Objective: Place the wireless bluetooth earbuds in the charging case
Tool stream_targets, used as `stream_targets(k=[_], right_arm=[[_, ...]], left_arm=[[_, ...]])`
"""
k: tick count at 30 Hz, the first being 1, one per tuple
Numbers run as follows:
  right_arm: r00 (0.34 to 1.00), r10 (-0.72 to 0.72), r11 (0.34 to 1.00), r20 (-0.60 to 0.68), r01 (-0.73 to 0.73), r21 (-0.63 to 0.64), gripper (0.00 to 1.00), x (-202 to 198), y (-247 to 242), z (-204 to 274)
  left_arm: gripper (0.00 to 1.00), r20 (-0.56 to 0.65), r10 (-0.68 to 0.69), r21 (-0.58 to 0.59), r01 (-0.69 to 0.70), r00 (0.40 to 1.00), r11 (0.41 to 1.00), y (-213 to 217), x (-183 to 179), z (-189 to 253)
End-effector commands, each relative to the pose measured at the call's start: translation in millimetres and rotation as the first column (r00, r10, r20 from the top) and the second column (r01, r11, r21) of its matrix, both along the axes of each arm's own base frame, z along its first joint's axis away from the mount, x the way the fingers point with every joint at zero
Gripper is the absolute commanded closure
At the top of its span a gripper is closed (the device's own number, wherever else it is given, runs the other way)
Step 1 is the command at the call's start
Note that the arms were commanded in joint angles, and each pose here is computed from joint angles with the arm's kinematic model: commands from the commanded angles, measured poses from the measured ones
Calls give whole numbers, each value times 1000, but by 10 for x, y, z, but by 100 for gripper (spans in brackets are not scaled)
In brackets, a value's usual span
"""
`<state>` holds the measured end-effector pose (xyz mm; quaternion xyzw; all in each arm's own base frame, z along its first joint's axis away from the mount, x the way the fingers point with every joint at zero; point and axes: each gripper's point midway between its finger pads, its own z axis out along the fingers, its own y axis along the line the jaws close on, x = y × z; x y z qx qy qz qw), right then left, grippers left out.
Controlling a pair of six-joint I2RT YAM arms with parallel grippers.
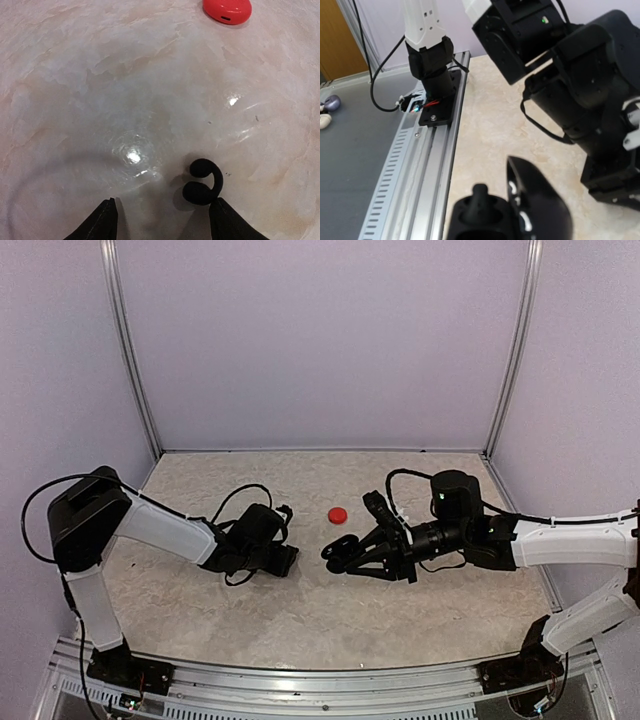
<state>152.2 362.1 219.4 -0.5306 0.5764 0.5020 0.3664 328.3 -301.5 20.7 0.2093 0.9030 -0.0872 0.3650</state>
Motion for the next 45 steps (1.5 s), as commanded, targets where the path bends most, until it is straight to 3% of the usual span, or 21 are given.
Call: stream_targets(k=[1,10,18,22,31,45], right_arm=[[1000,-3,1000,1,3,-2,100,36,-12,-46],[1000,-2,1000,-1,2,-4,100,47,-16,-52],[1000,9,1000,-3,-9,-2,100,47,-3,-46],[1000,14,1000,-2,-14,0,100,51,5,-31],[1000,4,1000,4,-4,1,100,49,-17,-8],[1000,-2,1000,8,2,5,100,52,-29,5]], left_arm=[[38,-7,54,73,-53,999,996,341,44,-16],[40,60,-39,101,33,997,994,374,65,145],[45,139,-175,-155,196,975,968,114,120,686],[48,133,-182,-180,204,974,962,102,324,774],[54,63,-218,-168,225,974,960,-24,528,526],[59,-26,-179,-113,175,983,978,64,523,140]])
